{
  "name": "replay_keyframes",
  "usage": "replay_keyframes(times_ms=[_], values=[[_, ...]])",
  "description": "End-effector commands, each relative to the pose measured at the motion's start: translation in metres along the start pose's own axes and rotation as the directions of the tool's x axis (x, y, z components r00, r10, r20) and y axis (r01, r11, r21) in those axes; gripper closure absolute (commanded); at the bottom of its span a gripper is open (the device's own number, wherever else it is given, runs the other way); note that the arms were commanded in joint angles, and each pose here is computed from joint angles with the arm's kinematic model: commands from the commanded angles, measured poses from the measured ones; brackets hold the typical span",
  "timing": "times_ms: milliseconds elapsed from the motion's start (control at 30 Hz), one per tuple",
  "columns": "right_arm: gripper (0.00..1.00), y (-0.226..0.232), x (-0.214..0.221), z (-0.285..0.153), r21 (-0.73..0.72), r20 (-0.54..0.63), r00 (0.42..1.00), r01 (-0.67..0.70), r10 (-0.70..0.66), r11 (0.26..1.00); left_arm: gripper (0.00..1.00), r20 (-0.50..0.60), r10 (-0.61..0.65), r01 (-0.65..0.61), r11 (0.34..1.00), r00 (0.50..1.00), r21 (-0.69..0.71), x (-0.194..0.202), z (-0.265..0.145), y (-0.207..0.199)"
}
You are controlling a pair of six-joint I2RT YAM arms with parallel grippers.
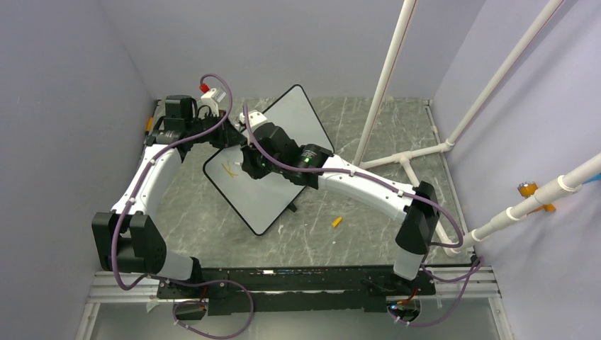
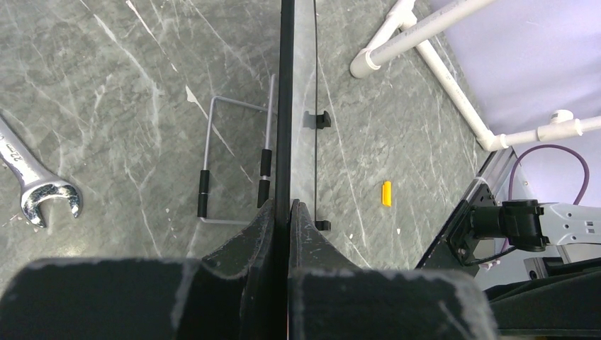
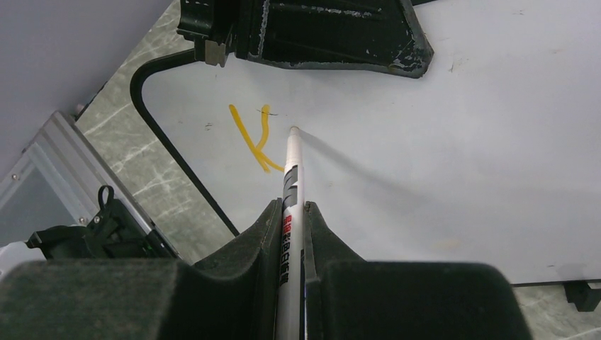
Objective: Write a sentence on the whiteboard
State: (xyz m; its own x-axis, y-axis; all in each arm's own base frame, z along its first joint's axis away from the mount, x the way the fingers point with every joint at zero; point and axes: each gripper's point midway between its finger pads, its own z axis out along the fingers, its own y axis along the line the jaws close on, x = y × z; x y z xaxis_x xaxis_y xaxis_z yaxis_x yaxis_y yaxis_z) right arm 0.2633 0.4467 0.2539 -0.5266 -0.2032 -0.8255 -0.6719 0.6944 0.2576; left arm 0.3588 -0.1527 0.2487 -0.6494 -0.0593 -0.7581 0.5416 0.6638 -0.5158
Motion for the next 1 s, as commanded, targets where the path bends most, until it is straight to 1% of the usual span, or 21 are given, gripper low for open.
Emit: replay_keyframes(times_ms=[0,300,467,600,967], values=[[1.00,-0.006,0.001,0.006,0.037,-0.002,1.000,-0.018,0.018,0.999,1.00,0.058,0.107,-0.106,0.994,0.993,-0.012,-0.017,-0.006,-0.006],[1.00,-0.012,0.028,0.000,0.049,-0.065,0.997,-0.040,0.044,0.998,1.00,0.058,0.107,-0.106,0.994,0.993,-0.013,-0.017,-0.006,-0.006],[1.00,-0.012,0.031,-0.004,0.048,-0.076,0.996,-0.046,0.050,0.998,1.00,0.058,0.107,-0.107,0.994,0.993,-0.013,-0.017,-0.006,-0.006],[1.00,-0.009,0.023,-0.010,0.038,-0.070,0.996,-0.044,0.046,0.998,1.00,0.059,0.108,-0.107,0.994,0.992,-0.015,-0.017,-0.006,-0.006],[1.00,0.007,-0.021,-0.025,-0.015,0.034,0.999,-0.033,0.034,0.999,1.00,0.059,0.109,-0.108,0.994,0.992,-0.019,-0.017,-0.007,-0.005]])
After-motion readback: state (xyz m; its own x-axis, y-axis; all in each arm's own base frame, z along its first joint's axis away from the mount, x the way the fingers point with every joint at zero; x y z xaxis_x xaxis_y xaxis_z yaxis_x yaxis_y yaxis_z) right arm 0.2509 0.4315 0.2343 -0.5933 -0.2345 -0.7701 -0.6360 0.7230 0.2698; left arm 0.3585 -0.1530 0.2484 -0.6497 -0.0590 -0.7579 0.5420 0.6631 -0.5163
